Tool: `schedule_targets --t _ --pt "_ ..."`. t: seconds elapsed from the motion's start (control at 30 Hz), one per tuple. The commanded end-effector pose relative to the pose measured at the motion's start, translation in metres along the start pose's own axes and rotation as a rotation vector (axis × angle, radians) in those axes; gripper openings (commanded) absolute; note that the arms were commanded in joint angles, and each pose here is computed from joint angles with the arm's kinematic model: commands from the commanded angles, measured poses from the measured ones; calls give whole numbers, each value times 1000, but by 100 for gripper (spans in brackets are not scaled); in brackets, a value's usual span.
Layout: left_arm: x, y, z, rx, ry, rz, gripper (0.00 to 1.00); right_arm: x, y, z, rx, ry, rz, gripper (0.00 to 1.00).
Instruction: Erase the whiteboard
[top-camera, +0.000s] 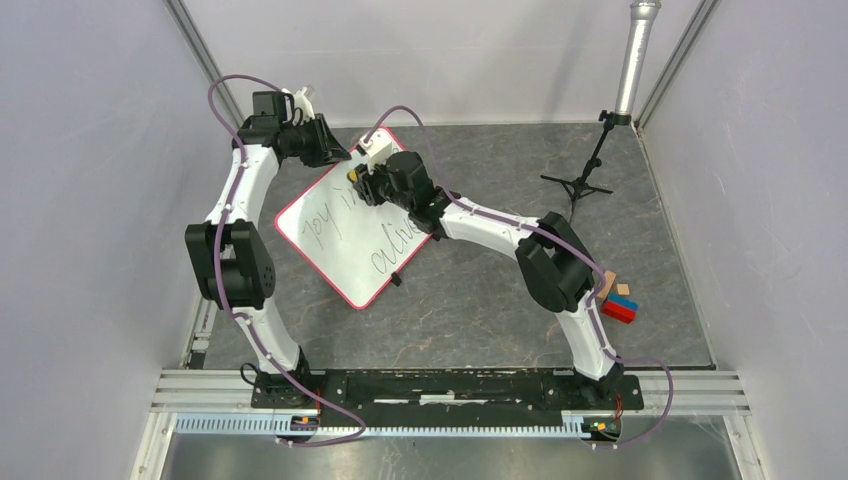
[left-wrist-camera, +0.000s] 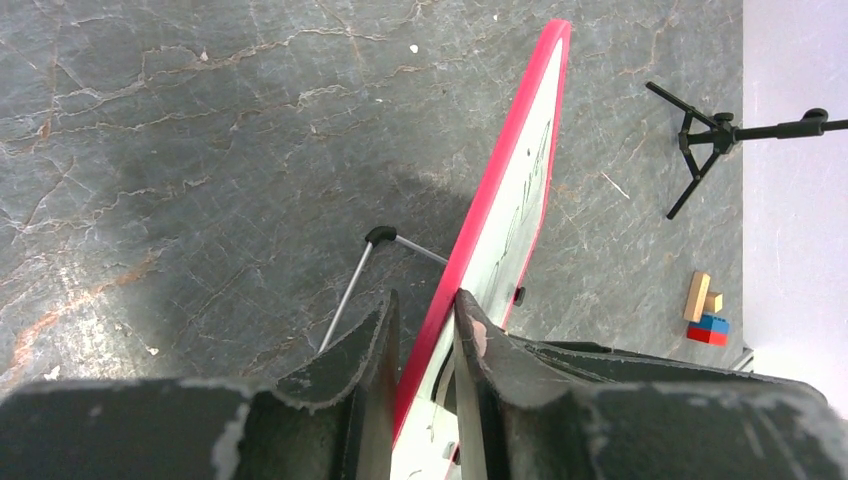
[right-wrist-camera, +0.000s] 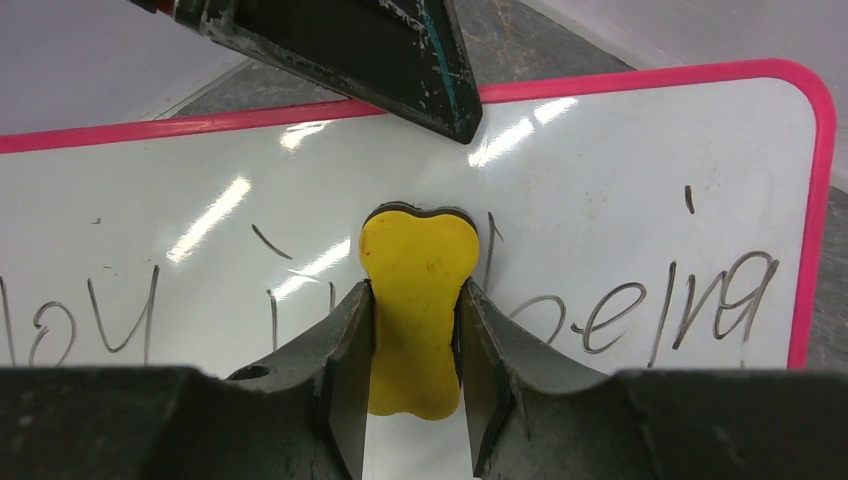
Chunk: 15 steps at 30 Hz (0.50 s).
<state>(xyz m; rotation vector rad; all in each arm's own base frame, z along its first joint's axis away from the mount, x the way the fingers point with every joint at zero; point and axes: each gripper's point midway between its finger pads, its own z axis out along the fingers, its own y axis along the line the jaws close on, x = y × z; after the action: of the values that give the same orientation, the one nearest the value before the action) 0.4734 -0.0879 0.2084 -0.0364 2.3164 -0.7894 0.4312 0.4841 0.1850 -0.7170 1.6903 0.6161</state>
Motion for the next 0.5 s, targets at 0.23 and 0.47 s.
schedule_targets --t 0.23,0.47 --pt "-2 4 4 -15 -38 72 11 9 -51 -15 181 -29 93 31" --pt "0 15 8 -46 -52 109 6 36 -91 -28 243 5 178 30"
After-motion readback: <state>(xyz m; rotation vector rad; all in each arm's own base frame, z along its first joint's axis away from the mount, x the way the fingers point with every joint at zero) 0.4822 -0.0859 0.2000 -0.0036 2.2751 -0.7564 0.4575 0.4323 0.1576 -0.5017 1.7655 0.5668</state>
